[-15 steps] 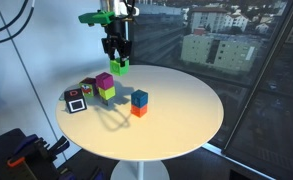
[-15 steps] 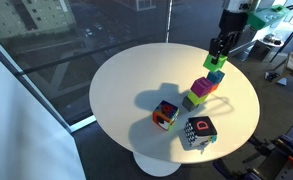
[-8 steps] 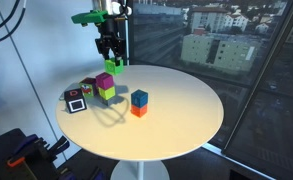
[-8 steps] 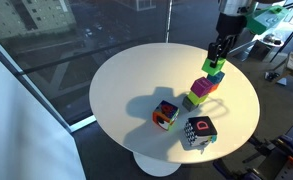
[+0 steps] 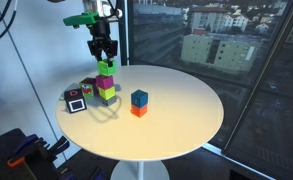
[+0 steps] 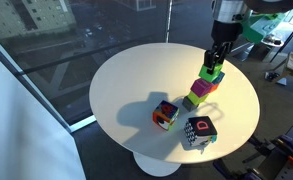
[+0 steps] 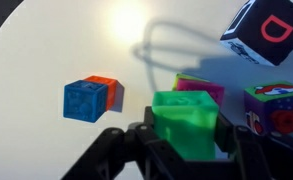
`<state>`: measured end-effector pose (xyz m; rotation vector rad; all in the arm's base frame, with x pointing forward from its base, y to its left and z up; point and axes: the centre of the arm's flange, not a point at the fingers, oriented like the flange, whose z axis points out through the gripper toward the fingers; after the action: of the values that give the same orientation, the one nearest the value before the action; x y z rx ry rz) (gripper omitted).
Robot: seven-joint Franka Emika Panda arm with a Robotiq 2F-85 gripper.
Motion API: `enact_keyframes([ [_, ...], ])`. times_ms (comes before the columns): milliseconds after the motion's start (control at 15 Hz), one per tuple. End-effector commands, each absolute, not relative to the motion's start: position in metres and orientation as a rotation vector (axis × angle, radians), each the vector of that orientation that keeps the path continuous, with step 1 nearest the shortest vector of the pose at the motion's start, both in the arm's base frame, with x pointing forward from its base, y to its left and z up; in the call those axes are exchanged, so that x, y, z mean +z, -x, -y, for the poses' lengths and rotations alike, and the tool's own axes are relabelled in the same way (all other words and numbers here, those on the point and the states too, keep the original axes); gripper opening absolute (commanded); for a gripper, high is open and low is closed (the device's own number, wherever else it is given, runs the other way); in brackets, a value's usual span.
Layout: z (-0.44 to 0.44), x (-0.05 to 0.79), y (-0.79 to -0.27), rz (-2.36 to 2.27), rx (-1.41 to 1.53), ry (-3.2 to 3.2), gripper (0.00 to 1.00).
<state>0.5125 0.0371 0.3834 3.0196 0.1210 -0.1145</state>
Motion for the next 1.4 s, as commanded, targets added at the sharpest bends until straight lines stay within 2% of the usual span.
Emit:
enact_keyframes([
  [0,-0.048,0.388,-0.501,-0.104,-0.127,-2.997,0.31],
  [1333,-0.054,0.372,-0.505,-0.012,-0.138,-2.992,0.31],
])
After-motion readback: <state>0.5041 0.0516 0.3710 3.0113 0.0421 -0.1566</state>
